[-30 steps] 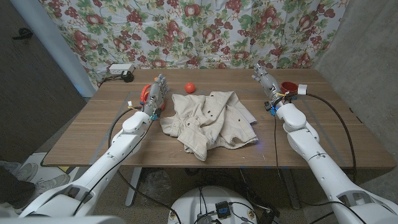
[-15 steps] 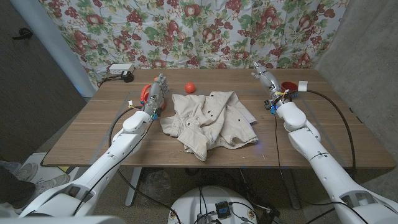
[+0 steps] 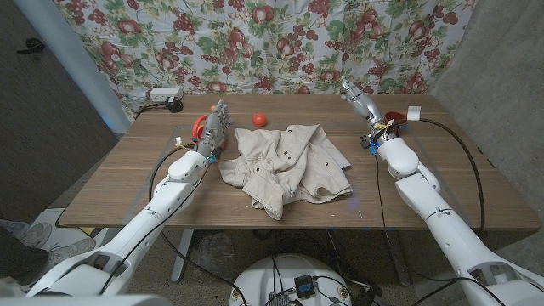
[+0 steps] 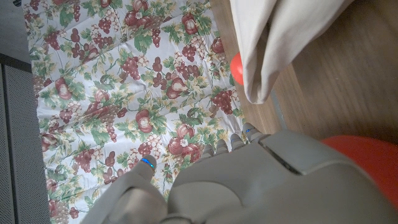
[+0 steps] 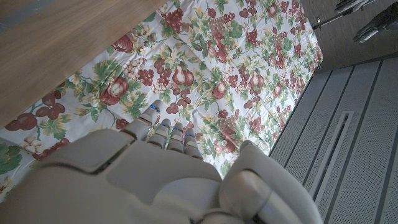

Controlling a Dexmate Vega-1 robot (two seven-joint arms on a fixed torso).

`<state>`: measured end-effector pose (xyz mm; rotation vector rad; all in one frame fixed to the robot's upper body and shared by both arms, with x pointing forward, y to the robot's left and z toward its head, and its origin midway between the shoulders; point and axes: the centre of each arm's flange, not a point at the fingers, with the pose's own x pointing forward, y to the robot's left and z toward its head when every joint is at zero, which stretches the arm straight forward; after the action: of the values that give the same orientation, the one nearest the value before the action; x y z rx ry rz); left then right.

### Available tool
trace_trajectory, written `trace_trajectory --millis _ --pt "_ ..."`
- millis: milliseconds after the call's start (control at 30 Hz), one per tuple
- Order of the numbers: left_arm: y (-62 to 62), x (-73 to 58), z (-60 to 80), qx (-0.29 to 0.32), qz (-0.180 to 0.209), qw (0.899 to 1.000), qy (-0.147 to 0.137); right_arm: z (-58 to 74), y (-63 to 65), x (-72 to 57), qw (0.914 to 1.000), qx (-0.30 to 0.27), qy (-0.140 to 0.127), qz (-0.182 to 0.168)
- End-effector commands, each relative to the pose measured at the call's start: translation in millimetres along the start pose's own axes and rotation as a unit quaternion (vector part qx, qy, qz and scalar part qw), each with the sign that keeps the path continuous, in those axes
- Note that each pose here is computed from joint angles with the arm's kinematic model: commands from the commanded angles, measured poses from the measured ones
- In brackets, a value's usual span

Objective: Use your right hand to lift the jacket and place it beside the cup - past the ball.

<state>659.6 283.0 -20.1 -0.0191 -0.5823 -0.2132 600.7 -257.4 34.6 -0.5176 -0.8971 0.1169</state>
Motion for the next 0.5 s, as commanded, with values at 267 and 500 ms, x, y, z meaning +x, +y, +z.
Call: trace_trajectory --millis 267,500 --pt "-1.7 -1.4 2.8 0.002 -0.002 1.000 -0.004 24.2 3.2 -0.7 0.9983 -0.038 -0.043 0.007" --pt "-2.2 0.0 3.6 0.000 -0.004 1.000 -0.009 33.5 4.7 -0.2 0.9971 -0.048 -0.059 0.009"
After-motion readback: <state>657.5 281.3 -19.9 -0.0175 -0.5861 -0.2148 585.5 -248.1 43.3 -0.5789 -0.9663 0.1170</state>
